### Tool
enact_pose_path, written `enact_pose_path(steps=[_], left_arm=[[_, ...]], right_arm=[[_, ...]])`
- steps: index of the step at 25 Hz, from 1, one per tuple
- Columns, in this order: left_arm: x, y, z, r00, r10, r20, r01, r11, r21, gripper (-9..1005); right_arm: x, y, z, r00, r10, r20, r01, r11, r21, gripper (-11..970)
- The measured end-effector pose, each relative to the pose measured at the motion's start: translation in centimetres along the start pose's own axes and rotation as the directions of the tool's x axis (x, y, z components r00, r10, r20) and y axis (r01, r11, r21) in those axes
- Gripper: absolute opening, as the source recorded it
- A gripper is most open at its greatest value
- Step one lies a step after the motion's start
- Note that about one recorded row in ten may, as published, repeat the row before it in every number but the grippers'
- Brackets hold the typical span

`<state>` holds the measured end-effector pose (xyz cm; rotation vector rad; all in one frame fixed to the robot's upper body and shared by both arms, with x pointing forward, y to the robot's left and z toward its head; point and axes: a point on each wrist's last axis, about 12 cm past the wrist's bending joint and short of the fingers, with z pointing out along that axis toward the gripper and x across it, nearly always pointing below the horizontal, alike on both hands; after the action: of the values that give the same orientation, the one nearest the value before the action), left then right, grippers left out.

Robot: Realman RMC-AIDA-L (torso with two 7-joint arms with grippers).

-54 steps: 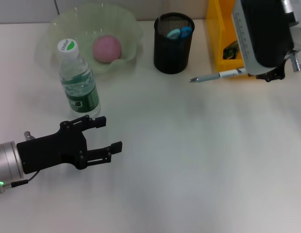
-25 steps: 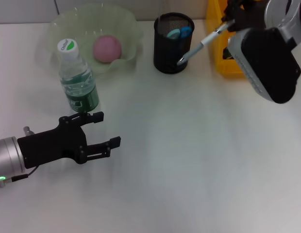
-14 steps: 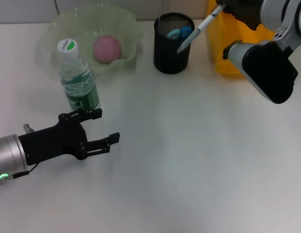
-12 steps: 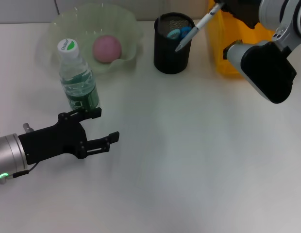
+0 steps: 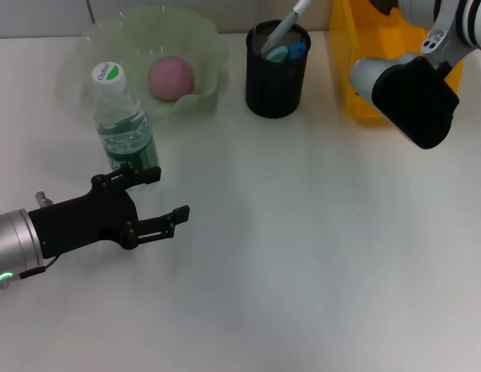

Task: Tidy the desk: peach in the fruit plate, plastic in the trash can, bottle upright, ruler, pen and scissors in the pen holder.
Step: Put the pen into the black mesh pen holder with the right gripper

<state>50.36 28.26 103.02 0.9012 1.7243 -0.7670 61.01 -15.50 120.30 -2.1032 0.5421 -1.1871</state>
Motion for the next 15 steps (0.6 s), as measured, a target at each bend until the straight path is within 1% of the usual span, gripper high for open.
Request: enact_pose_path(steps=[3,8,15], left_arm=[[0.0,0.0,0.0,1.000,0.003,0.000,-0.003,1.000,0.000,843],[0.0,0.0,0.0,1.000,0.004,-0.001,-0.004,1.000,0.001,842],[0.0,-0.1,0.0,1.000,0.003,-0.002,-0.003,1.000,0.007,842]], right_arm=[[0.1,0.2,0.1,1.000,-0.026,-0.014,0.026,1.000,0.012,171],[0.1,1.5,0.7,0.995,-0.084,-0.053,0.086,0.996,0.027,171],[0.5,2.4,0.9,0.990,-0.098,-0.103,0.104,0.993,0.054,171]])
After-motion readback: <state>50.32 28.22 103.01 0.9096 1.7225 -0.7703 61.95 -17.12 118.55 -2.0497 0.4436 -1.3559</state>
